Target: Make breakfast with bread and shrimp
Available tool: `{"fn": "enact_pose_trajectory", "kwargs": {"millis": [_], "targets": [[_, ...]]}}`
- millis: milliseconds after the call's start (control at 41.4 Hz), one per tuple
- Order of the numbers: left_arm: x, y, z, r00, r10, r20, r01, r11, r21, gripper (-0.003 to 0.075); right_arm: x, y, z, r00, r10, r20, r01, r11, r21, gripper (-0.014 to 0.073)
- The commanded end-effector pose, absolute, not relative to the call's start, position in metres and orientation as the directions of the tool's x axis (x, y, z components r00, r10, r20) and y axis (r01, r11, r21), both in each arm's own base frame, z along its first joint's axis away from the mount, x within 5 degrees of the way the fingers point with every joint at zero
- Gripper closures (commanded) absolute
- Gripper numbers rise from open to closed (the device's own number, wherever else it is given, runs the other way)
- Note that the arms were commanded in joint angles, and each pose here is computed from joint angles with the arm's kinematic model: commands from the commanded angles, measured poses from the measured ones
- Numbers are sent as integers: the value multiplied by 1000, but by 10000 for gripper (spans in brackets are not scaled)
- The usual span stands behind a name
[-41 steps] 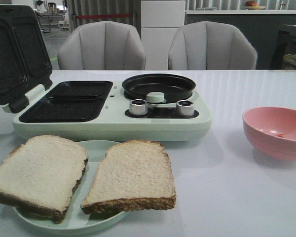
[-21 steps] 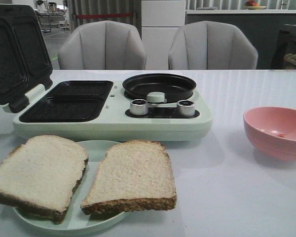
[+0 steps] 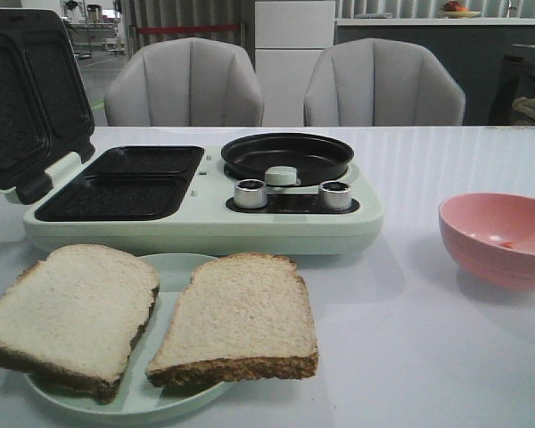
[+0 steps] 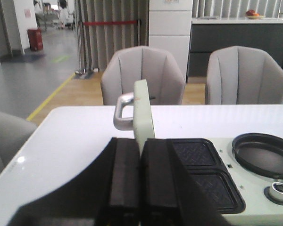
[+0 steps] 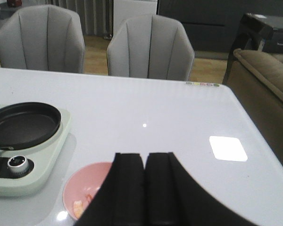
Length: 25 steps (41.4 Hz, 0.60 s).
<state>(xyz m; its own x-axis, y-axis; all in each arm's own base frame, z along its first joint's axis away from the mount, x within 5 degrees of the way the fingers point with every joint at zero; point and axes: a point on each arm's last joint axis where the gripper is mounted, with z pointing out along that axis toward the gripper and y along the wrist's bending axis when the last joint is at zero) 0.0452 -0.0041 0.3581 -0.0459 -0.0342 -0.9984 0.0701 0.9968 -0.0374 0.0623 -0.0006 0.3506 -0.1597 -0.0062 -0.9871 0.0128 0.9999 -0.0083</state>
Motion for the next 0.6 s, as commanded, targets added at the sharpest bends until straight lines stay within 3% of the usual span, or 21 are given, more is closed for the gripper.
{"fn": "enact_pose_trajectory", "kwargs": {"millis": [0, 580], "targets": [[59, -7, 376, -43, -75, -996, 91, 993, -79, 619, 78, -1, 363, -151, -21, -988, 16, 1000, -24, 559], [119, -10, 343, -378, -36, -925, 66, 996, -66, 619, 150, -3, 313, -561, -12, -827, 5, 1000, -18, 559]]}}
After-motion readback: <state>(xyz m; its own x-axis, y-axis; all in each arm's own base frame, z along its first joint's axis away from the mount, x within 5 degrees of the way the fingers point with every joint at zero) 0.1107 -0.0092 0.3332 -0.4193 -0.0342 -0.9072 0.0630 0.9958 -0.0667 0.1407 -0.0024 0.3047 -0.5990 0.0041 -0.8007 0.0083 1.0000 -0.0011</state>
